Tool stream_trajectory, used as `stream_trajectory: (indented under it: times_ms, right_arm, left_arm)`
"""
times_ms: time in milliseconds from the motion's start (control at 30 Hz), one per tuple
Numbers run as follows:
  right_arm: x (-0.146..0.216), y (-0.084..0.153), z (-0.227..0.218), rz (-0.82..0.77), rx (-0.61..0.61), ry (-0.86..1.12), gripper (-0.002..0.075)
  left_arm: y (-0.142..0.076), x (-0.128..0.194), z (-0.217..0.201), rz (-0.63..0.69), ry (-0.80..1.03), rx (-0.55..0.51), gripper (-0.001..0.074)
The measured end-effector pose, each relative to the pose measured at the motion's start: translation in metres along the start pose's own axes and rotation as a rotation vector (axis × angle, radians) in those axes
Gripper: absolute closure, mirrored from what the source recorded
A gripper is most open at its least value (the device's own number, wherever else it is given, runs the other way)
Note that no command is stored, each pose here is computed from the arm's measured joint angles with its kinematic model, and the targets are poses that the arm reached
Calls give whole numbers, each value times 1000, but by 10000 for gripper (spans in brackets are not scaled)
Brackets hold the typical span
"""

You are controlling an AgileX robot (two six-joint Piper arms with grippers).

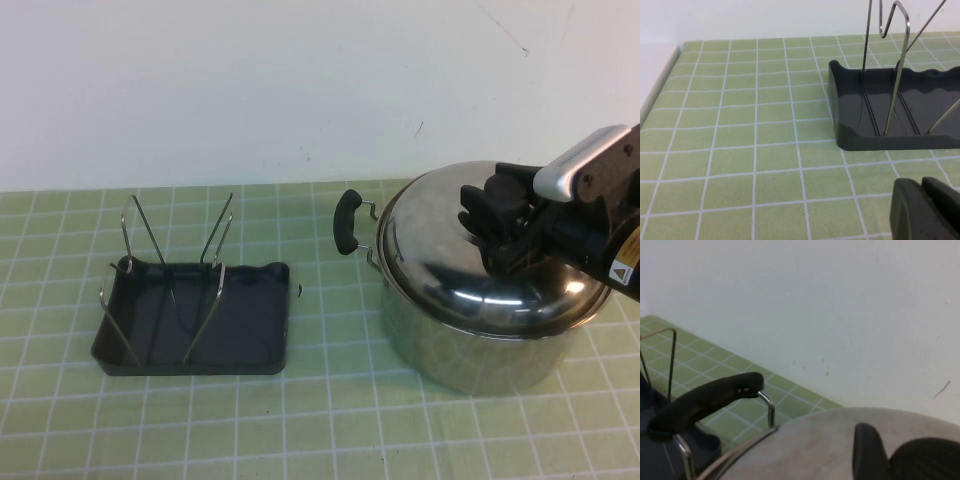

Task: Put pot lid on rack
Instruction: Open the pot, then hand over the pot lid

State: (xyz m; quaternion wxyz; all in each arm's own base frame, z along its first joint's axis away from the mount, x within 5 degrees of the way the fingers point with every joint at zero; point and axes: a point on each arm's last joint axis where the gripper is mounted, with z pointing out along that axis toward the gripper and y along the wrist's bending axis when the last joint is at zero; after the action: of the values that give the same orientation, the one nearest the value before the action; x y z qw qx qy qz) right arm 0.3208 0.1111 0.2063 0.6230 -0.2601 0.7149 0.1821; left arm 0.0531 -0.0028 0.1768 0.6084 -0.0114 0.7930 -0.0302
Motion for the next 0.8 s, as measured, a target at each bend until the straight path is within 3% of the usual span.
stream_trajectory:
  times_ms: [67,267,433,700,767,800]
  right_arm:
    - [0,1,0,0,-5,-3,391]
    - [-9,4,-1,5,-38,-81,390]
    - [-46,10,-18,13,-68,-231,390]
    - [-104,33,-64,-146,-178,-345,390]
    - [-109,38,-71,-203,-205,-341,390]
    - [-110,40,-74,-232,-219,-335,390]
  left_arm:
    - [0,0,0,0,0,0,738]
    - [0,0,0,0,0,0,738]
    - [0,0,0,0,0,0,738]
    - [0,0,0,-9,0,2,738]
    - [-3,-1,0,-140,-12,29,738]
    - [-5,-3,0,-281,-20,60,738]
